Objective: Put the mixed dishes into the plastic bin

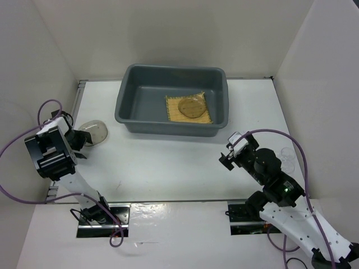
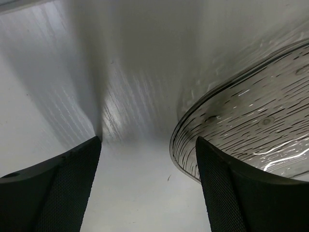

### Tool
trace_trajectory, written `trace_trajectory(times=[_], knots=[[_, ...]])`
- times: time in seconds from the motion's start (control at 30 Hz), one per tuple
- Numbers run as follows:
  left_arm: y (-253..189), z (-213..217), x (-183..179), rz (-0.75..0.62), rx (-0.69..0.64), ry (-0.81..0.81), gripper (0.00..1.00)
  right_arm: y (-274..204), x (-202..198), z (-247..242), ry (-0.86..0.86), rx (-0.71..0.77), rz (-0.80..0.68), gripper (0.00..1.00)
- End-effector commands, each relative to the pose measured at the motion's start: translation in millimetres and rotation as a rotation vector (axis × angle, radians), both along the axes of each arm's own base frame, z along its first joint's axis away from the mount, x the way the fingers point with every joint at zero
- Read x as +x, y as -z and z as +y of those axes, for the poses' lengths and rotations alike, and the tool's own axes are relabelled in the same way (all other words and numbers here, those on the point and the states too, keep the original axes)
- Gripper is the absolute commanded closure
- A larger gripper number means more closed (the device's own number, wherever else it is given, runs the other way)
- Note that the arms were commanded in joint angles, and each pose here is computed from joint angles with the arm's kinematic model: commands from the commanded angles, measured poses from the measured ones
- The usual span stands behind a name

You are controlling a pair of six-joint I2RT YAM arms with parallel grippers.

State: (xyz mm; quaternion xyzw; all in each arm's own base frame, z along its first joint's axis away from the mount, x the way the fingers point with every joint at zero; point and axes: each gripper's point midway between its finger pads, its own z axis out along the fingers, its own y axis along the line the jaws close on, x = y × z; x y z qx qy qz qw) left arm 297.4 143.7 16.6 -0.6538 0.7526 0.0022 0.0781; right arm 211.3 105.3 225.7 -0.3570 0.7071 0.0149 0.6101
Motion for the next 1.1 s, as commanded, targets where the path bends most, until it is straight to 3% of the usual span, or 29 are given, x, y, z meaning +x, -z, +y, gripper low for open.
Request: trace_trajectory(times=[0.0, 0.1, 0.23, 0.27, 0.37, 0.47, 0.67, 0.77, 0.9, 1.07], knots=[[-7.1, 12.9, 14.5, -0.043, 0.03, -0.004, 0.15, -1.9, 6.3, 0.3, 0.038, 0.015, -0.014, 0.02], [10.0, 8.3, 14.8, -0.019, -0.01, 0.0, 0.22, 2.5, 5.9, 6.0, 0.018, 0.002, 0.002, 0.02], [20.9, 6.4, 11.1, 0.017, -0.03, 0.01, 0.45, 4.5, 6.7, 6.6, 0.018, -0.004, 0.009, 0.02], [21.0, 6.5, 10.5, 0.018, -0.029, 0.023, 0.64, 4.7, 6.5, 6.9, 0.02, 0.004, 0.013, 0.02], [17.0, 13.9, 4.5, 0.068, 0.002, 0.026, 1.0, 6.9, 8.0, 6.2, 0.029, -0.005, 0.02, 0.02], [-5.6, 20.6, 14.7, 0.027, 0.031, -0.042, 1.0, 12.3, 9.9, 7.7, 0.029, -0.02, 0.038, 0.02], [-144.2, 56.9, 92.1, -0.366, 0.181, -0.11, 1.0, 24.8, 12.2, 10.1, 0.032, -0.048, 0.085, 0.02], [-202.1, 38.0, 139.0, -0.574, 0.145, -0.027, 1.0, 27.1, 12.5, 11.3, 0.032, -0.058, 0.091, 0.02], [-249.2, -21.9, 188.3, -0.766, 0.089, 0.165, 1.0, 29.2, 10.7, 16.2, 0.012, -0.065, 0.097, 0.02], [-265.5, -106.7, 236.0, -0.822, 0.064, 0.425, 1.0, 31.0, 12.4, 14.1, 0.032, -0.067, 0.104, 0.02]])
